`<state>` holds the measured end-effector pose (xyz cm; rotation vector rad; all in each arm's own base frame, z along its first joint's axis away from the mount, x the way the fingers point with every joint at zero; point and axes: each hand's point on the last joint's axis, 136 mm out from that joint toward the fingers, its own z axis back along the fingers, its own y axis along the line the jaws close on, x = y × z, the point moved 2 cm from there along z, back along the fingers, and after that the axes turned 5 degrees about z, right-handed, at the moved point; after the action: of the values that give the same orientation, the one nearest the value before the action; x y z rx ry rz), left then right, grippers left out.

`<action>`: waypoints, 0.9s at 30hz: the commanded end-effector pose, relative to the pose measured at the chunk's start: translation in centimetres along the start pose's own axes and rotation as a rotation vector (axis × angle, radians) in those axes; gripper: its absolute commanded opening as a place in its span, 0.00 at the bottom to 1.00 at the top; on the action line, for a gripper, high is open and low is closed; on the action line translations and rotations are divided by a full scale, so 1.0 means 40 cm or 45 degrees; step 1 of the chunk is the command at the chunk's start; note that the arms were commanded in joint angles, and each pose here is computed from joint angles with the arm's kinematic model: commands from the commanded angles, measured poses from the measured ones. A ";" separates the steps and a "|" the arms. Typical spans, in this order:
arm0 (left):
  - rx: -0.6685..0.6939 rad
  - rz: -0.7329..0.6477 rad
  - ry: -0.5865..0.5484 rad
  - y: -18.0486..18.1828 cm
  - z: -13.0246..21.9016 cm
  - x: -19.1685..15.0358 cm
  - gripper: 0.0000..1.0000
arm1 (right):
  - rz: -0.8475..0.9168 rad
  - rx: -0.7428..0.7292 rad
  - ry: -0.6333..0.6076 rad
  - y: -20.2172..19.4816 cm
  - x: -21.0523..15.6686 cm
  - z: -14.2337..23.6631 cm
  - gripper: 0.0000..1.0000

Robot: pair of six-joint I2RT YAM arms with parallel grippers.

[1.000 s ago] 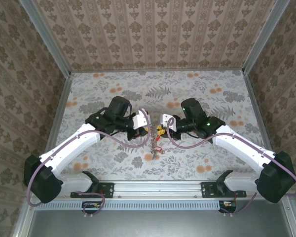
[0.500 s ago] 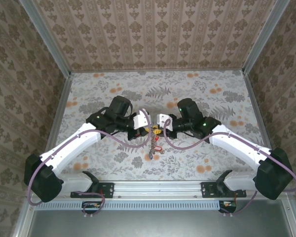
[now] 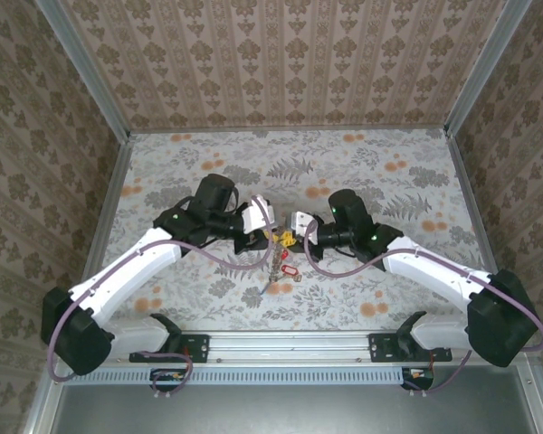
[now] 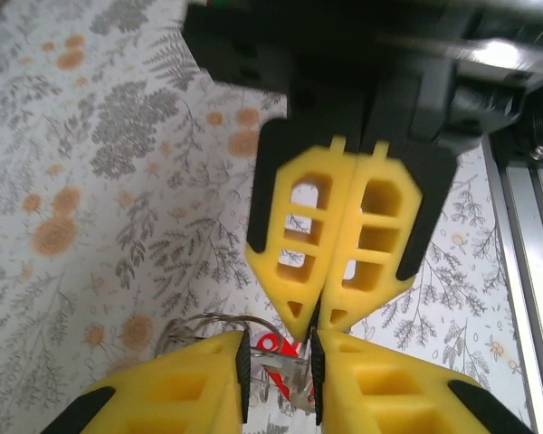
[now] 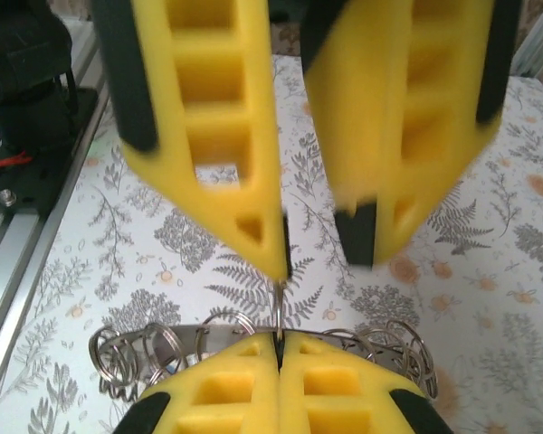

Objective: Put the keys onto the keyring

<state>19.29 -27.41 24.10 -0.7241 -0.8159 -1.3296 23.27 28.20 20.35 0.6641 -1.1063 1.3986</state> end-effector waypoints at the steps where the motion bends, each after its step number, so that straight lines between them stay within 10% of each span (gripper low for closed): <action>1: -0.017 -0.012 -0.117 -0.024 0.042 0.026 0.27 | -0.017 -0.059 -0.296 -0.025 0.109 0.035 0.00; 14: -0.011 0.011 -0.209 -0.022 0.082 0.039 0.39 | -0.049 -0.072 -0.533 -0.021 0.154 0.062 0.00; 27: -0.085 0.009 -0.219 -0.021 0.067 0.061 0.19 | 0.059 -0.052 -0.571 -0.002 0.176 0.063 0.00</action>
<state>18.52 -26.12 25.90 -0.8639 -0.8702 -1.2779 22.82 28.89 25.23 0.9358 -1.3918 1.2225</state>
